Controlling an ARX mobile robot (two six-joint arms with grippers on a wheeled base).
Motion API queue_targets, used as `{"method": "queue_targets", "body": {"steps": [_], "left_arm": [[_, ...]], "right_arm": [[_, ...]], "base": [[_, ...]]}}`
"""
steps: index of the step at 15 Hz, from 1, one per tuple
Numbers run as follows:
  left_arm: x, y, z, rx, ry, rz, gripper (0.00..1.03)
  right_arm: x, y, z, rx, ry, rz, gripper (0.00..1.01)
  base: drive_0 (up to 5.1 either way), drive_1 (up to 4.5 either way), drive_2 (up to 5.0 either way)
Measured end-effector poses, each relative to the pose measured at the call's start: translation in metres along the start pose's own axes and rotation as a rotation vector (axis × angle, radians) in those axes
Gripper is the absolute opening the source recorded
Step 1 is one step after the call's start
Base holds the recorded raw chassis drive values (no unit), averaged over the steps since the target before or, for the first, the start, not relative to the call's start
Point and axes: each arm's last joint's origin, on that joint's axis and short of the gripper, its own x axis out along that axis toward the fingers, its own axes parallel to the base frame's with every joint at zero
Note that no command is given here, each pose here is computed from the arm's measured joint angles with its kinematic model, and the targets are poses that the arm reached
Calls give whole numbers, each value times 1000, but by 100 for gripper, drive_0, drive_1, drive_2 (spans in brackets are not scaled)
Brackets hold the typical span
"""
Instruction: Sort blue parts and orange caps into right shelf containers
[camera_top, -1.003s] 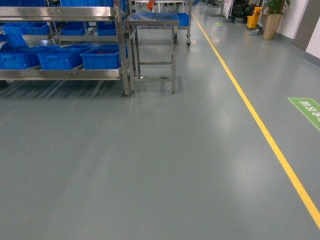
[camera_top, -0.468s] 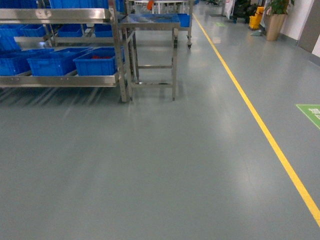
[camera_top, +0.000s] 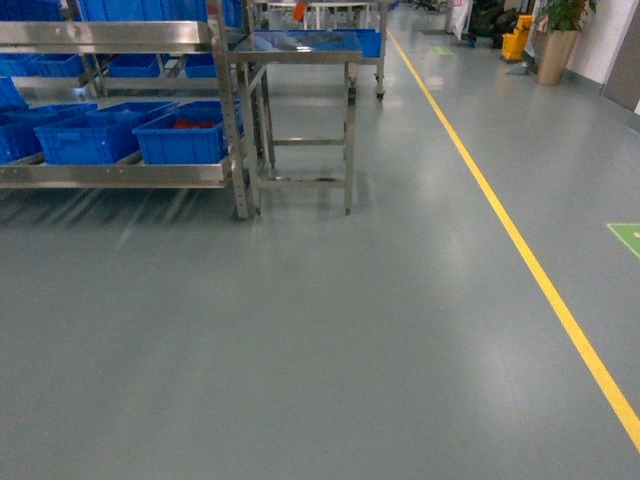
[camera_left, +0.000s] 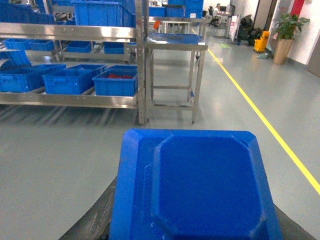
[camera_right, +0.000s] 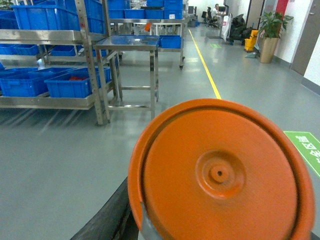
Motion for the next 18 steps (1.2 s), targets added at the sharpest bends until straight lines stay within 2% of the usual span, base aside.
{"method": "queue_targets", "body": {"steps": [18], "left_arm": [[0,0,0,0,2,-1,42]], "right_arm": [[0,0,0,0,3,0,45]], "base": [[4,436,-428]]}}
